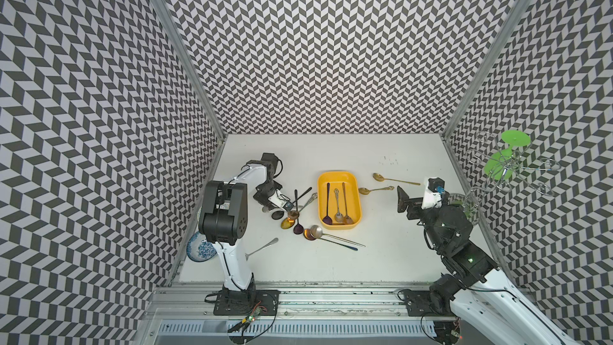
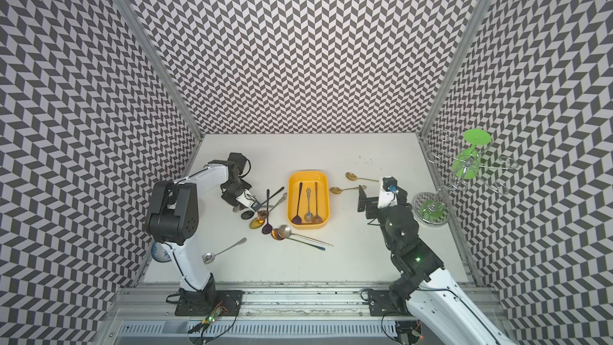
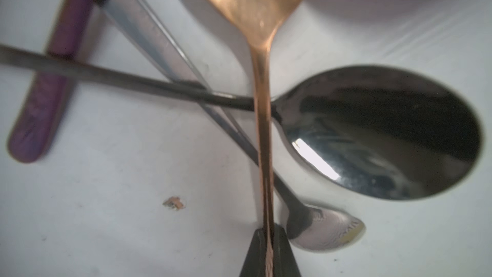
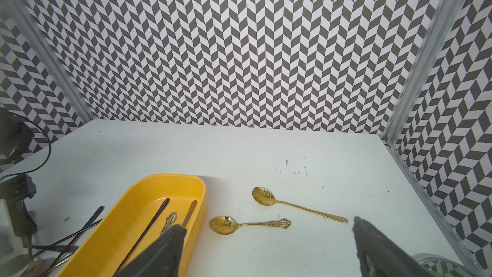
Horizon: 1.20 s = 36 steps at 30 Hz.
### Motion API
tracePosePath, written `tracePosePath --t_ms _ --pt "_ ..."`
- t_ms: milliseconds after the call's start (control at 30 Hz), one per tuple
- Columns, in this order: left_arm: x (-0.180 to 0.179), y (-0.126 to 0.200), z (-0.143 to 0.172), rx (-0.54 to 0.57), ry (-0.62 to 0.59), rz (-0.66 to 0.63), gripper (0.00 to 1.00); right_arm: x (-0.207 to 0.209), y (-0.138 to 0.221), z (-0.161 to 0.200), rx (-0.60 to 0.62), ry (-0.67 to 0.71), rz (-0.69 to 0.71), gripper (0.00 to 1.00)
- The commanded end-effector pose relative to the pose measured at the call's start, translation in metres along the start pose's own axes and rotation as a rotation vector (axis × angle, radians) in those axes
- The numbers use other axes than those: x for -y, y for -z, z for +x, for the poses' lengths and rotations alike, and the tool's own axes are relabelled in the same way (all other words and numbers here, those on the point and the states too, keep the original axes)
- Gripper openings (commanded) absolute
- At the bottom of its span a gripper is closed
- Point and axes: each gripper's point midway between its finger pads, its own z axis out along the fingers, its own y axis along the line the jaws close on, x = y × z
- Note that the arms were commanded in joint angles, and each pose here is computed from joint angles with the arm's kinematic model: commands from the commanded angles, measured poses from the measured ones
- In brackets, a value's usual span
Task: Put the spoon into the storage box
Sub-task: Pick up the spoon from the center of the board, then place the spoon in the storage box.
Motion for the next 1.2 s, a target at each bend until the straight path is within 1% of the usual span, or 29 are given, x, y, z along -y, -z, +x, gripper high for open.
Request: tracePosePath --t_ms 0,67,167,300,400,467,567,633,700,767,867,967,1033,1100,1167 --pt "-0.008 0.026 -0.011 0.035 -0.055 -0.058 0.00 -0.001 0.002 -0.009 0.048 -0.015 -0.005 1.00" --pt "-0.012 0.034 -0.012 0.019 -0.082 -0.088 0.00 -0.003 0.003 -0.010 0.052 -0.018 -0.022 1.00" --pt "-0.020 0.049 -0.018 0.019 -0.118 -0.131 0.00 0.003 0.002 -0.009 0.047 -0.012 0.020 1.00" --pt "-0.026 0.064 -0.021 -0.016 -0.202 -0.183 0.00 -0.002 0.003 -0.011 0.054 -0.018 -0.012 1.00" --pt "-0.031 0.078 -0.026 -0.042 -0.306 -0.245 0.00 0.004 0.002 -0.008 0.047 -0.011 0.024 1.00" --pt "-0.040 0.086 -0.028 -0.089 -0.391 -0.312 0.00 0.001 0.002 -0.008 0.047 -0.012 0.007 1.00" --pt "-0.063 0.108 -0.035 -0.144 -0.533 -0.453 0.00 0.000 0.003 -0.010 0.052 -0.017 -0.001 1.00" --pt "-0.079 0.125 -0.045 -0.144 -0.578 -0.526 0.00 0.006 0.002 -0.009 0.050 -0.013 0.033 1.00" --pt "-0.094 0.137 -0.057 -0.148 -0.634 -0.581 0.00 0.003 0.002 -0.008 0.048 -0.012 0.019 1.00" --pt "-0.106 0.144 -0.066 -0.171 -0.706 -0.654 0.00 -0.001 0.003 -0.010 0.054 -0.019 -0.006 1.00" --pt "-0.120 0.152 -0.083 -0.185 -0.803 -0.742 0.00 0.005 0.002 -0.007 0.048 -0.012 0.028 1.00" --pt "-0.132 0.156 -0.095 -0.196 -0.878 -0.795 0.00 0.001 0.003 -0.010 0.055 -0.017 0.007 1.00" --pt "-0.142 0.158 -0.103 -0.197 -0.906 -0.829 0.00 0.000 0.004 -0.012 0.062 -0.020 -0.002 1.00" --pt "-0.149 0.161 -0.116 -0.181 -0.936 -0.851 0.00 0.006 0.004 -0.009 0.056 -0.015 0.032 1.00" --pt "-0.153 0.159 -0.127 -0.166 -0.974 -0.859 0.00 0.007 0.003 -0.010 0.057 -0.015 0.036 1.00"
